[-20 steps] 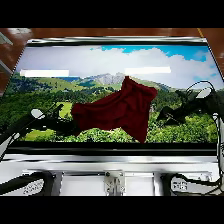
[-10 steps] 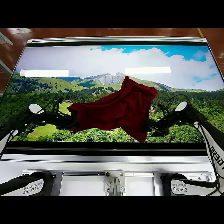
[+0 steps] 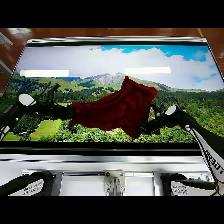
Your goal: Fold the shirts.
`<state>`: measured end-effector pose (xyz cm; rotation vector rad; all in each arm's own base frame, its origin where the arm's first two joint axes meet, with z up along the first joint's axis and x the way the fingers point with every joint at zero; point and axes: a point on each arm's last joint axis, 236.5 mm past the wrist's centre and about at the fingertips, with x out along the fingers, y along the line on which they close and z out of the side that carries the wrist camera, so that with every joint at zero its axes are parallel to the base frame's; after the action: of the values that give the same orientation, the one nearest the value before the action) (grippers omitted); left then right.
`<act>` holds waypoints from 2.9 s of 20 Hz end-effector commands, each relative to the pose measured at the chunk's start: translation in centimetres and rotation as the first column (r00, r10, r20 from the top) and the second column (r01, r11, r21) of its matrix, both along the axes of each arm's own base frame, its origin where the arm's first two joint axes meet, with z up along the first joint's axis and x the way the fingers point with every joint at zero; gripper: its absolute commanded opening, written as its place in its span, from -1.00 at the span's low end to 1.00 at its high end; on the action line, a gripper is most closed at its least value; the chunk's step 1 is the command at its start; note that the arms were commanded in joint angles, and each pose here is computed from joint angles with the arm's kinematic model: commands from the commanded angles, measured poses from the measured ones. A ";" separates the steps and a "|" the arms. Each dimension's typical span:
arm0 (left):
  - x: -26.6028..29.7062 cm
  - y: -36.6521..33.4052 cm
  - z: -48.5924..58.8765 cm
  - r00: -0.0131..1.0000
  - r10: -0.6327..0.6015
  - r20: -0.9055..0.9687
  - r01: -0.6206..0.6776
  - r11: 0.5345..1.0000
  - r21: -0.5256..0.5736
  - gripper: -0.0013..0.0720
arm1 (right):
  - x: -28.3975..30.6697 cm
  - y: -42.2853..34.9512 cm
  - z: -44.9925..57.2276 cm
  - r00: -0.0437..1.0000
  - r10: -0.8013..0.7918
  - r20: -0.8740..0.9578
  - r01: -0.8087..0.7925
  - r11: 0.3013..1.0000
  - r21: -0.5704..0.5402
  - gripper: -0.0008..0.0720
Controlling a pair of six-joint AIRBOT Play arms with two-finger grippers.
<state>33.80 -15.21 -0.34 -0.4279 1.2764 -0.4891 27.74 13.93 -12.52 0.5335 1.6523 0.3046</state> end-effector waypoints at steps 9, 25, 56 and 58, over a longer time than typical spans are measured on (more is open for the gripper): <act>-4.1 8.3 49.7 0.295 0.065 0.953 -0.254 0.967 0.013 -0.86 | 6.3 -11.0 55.4 -0.019 0.028 0.999 0.299 0.954 -0.021 -0.79; -17.4 10.7 53.0 0.196 0.093 0.976 -0.468 0.884 0.010 -0.85 | -6.6 -12.7 59.5 0.011 0.183 0.983 0.472 0.866 -0.166 -0.79; 10.9 12.4 0.8 0.948 0.317 0.032 -0.317 0.930 0.184 0.54 | 22.5 -11.9 13.3 0.737 -0.216 0.641 0.342 0.937 -0.077 0.73; 6.9 17.0 2.3 0.939 0.323 -0.120 -0.286 0.925 0.252 0.54 | 19.1 -16.2 16.1 0.762 -0.112 0.637 0.314 0.925 -0.212 0.72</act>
<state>46.71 -2.11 1.14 -0.4636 1.1093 -0.0776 50.97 0.97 1.23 0.4692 0.8766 0.0416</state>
